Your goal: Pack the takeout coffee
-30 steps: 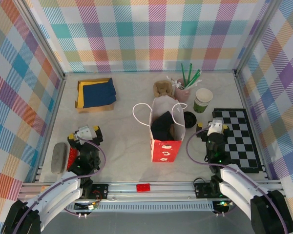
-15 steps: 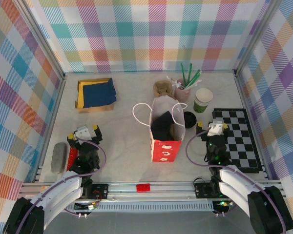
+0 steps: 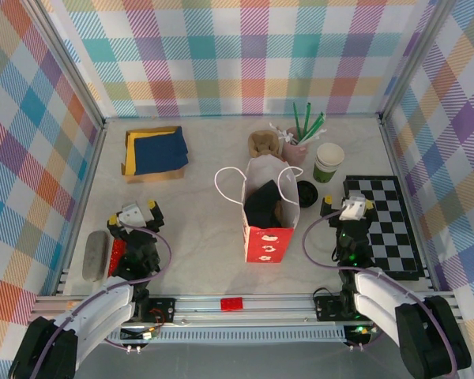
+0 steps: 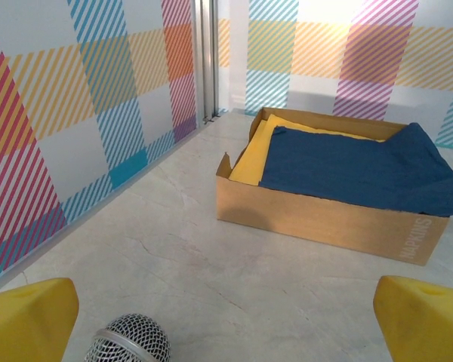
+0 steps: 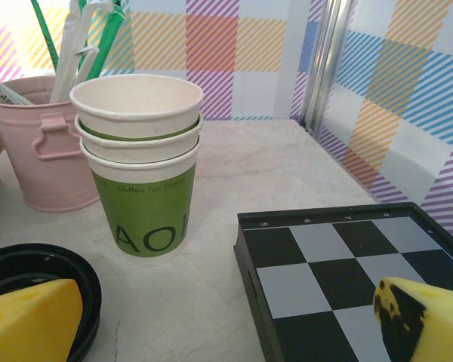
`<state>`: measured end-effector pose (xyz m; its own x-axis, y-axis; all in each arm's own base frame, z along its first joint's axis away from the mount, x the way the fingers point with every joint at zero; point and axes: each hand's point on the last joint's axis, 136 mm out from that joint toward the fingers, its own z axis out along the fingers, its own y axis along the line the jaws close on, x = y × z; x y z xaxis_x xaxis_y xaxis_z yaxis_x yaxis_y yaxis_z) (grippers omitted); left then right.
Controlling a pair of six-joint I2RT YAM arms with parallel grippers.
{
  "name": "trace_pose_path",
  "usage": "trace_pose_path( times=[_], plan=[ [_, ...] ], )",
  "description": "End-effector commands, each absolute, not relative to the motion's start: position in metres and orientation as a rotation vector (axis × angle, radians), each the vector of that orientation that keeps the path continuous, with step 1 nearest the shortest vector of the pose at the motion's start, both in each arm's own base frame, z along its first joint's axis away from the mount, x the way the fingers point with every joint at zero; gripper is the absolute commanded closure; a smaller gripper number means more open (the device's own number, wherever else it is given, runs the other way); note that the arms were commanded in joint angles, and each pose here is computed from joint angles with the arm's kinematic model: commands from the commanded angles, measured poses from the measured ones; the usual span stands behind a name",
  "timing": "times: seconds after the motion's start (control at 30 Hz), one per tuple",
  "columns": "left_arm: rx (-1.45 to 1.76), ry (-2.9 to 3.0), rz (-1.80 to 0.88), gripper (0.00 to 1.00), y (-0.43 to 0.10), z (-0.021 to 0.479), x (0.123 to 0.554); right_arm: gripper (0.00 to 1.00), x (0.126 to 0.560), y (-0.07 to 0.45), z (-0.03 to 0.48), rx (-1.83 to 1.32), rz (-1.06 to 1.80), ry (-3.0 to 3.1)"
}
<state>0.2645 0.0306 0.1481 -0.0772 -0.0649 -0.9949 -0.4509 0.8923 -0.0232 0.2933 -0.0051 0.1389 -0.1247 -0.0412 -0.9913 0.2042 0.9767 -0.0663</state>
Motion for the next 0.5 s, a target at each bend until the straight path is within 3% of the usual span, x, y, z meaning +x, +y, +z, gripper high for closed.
trace_pose_path(
  times=[0.0, 0.47],
  plan=[
    [-0.439, 1.599, 0.297, 0.0, 0.033, 0.15, 0.265, 0.01, 0.295, -0.006, 0.149, 0.16, -0.164, 1.629],
    [-0.424, 1.61, 0.299, 0.0, 0.032, 0.147, 0.279, 0.01, 0.315, -0.004, 0.146, 0.155, -0.176, 1.628]
  ],
)
